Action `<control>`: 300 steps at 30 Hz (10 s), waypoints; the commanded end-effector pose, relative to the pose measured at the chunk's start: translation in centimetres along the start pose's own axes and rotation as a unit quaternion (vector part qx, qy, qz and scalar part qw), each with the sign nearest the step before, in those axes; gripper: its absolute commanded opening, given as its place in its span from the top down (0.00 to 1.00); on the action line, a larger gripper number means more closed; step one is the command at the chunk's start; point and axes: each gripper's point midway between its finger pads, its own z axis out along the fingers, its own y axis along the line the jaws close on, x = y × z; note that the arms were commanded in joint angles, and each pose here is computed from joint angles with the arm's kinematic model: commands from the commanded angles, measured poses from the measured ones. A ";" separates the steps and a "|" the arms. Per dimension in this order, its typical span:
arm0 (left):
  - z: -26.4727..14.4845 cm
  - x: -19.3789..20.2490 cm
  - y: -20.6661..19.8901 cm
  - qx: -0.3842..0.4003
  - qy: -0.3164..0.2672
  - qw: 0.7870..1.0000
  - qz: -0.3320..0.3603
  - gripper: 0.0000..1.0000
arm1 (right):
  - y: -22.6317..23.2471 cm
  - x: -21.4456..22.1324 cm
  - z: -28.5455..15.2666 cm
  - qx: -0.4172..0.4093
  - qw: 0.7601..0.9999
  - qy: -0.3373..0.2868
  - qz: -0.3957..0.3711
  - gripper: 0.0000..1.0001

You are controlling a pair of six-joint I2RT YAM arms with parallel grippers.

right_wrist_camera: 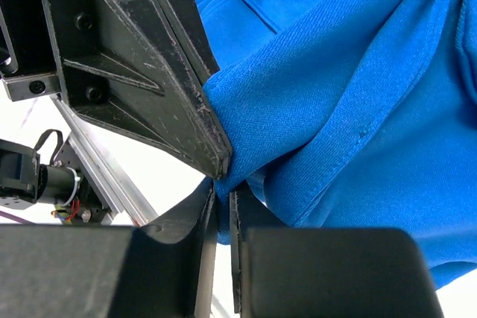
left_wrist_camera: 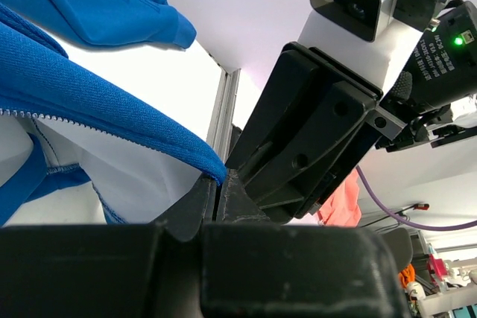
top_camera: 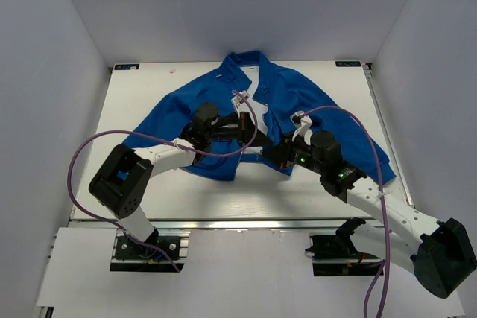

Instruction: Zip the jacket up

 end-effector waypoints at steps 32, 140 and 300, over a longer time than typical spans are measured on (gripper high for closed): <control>0.0 -1.6 -1.5 -0.020 0.000 0.999 0.049 1.00 | 2.1 0.1 -0.9 -0.069 0.996 0.022 -0.044 0.73; -15.3 13.0 15.6 -0.631 0.170 0.756 -0.033 0.27 | -4.3 -1.1 -3.1 0.112 0.993 -0.012 0.016 1.00; -5.9 -5.4 -4.8 -0.189 -0.310 0.923 0.127 1.00 | 6.9 -9.6 -2.4 -0.199 0.962 -0.188 0.005 1.00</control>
